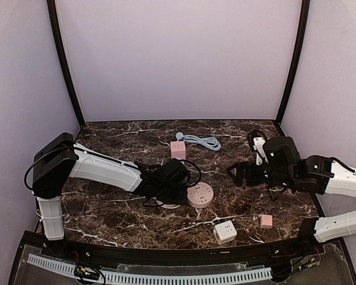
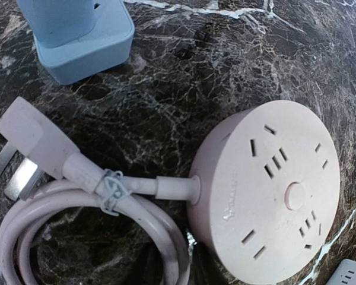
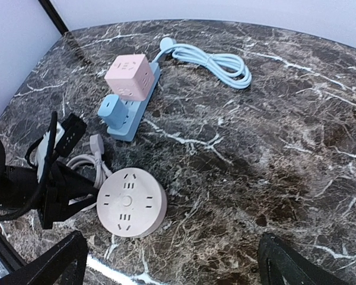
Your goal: Insert the plug
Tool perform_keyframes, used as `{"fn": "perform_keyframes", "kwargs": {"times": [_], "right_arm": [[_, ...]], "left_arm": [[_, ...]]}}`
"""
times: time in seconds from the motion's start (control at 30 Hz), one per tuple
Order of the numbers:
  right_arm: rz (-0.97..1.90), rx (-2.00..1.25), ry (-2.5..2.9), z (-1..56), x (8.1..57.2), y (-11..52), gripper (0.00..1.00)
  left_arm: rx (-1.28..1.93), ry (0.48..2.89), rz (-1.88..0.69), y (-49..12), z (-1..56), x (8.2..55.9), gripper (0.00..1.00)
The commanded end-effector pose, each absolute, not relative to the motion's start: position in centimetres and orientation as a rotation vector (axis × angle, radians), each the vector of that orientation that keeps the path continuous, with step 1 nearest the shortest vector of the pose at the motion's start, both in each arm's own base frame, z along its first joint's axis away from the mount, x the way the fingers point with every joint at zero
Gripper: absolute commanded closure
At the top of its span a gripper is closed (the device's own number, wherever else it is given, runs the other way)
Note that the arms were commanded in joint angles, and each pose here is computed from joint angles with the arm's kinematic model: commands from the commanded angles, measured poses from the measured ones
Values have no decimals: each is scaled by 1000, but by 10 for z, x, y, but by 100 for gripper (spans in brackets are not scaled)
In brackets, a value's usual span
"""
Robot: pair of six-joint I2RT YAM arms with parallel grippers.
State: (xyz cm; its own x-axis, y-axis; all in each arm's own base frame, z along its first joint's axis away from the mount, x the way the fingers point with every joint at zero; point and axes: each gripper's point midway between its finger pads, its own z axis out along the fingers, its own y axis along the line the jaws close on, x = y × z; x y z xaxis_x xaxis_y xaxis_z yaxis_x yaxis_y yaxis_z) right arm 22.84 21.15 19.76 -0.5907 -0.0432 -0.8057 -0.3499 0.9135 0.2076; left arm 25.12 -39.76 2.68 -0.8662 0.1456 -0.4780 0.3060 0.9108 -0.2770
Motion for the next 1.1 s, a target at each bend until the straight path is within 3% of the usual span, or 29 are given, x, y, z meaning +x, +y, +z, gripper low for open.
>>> {"fn": "perform_keyframes", "kwargs": {"times": [0.0, 0.2, 0.43, 0.77, 1.07], "right_arm": [[550, -343, 2267, 187, 214, 231, 1], [546, -336, 2307, 173, 208, 230, 1], [581, -384, 2319, 169, 194, 235, 1], [558, -352, 2437, 144, 170, 226, 1], [559, -274, 2442, 134, 168, 220, 1]], "left_arm": [[342, 2555, -510, -398, 37, 253, 69], [476, 2452, -515, -385, 55, 246, 38], [702, 2226, -501, -380, 91, 231, 17], [1062, 1920, -551, -415, 105, 185, 2], [1195, 1796, -644, -437, 93, 155, 1]]}}
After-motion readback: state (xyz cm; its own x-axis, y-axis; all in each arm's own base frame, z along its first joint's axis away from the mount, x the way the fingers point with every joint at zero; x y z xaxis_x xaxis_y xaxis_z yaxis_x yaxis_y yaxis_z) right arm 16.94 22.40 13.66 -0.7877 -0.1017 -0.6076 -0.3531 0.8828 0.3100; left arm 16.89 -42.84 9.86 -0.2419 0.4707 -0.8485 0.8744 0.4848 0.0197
